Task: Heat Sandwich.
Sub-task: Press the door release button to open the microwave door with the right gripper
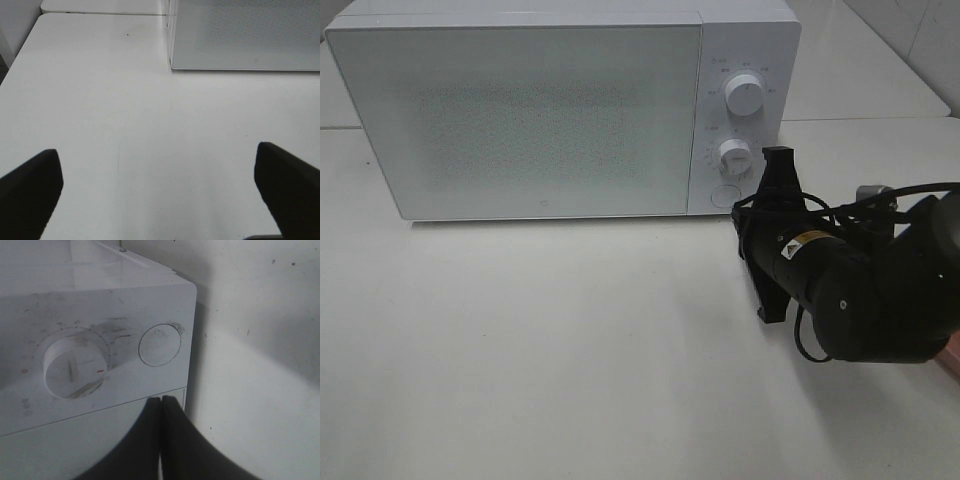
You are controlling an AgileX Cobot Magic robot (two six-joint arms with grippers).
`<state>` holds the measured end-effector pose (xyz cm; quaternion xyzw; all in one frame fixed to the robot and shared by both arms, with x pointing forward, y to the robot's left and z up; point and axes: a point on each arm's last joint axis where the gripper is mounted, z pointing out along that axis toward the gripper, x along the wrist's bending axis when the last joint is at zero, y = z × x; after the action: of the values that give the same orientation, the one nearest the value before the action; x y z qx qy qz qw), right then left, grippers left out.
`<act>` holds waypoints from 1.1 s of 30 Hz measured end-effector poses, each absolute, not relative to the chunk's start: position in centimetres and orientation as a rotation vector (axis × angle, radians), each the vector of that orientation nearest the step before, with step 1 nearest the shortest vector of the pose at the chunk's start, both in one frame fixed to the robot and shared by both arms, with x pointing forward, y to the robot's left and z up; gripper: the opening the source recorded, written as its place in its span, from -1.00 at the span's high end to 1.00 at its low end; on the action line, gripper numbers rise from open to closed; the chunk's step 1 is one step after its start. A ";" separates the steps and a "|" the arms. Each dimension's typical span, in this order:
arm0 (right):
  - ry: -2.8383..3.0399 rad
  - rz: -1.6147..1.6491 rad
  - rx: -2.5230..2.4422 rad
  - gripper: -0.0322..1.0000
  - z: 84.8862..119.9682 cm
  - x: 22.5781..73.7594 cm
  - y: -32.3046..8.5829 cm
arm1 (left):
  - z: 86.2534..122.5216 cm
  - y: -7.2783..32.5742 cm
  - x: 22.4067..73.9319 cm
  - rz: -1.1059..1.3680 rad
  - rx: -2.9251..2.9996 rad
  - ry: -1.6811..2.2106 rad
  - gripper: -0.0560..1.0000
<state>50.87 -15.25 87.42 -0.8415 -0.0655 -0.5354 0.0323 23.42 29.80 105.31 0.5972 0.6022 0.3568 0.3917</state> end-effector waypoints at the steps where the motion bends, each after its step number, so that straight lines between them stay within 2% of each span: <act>1: -0.202 -1.643 -2.595 0.92 87.3 51.2 -15.2 | 105.3 29.8 23.4 0.906 1.517 1.529 -0.97; 17: -0.137 -1.624 -2.620 0.92 85.8 56.1 -15.6 | 105.3 29.8 23.4 0.906 1.517 1.529 -0.97; 33: -0.107 -1.578 -2.628 0.92 85.0 57.6 -15.4 | 105.3 29.8 23.4 0.907 1.516 1.529 -0.97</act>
<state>57.60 -15.42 84.99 -0.8563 -0.0350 -0.5140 0.0370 23.42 29.80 105.32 0.5970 0.6020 0.3571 0.3920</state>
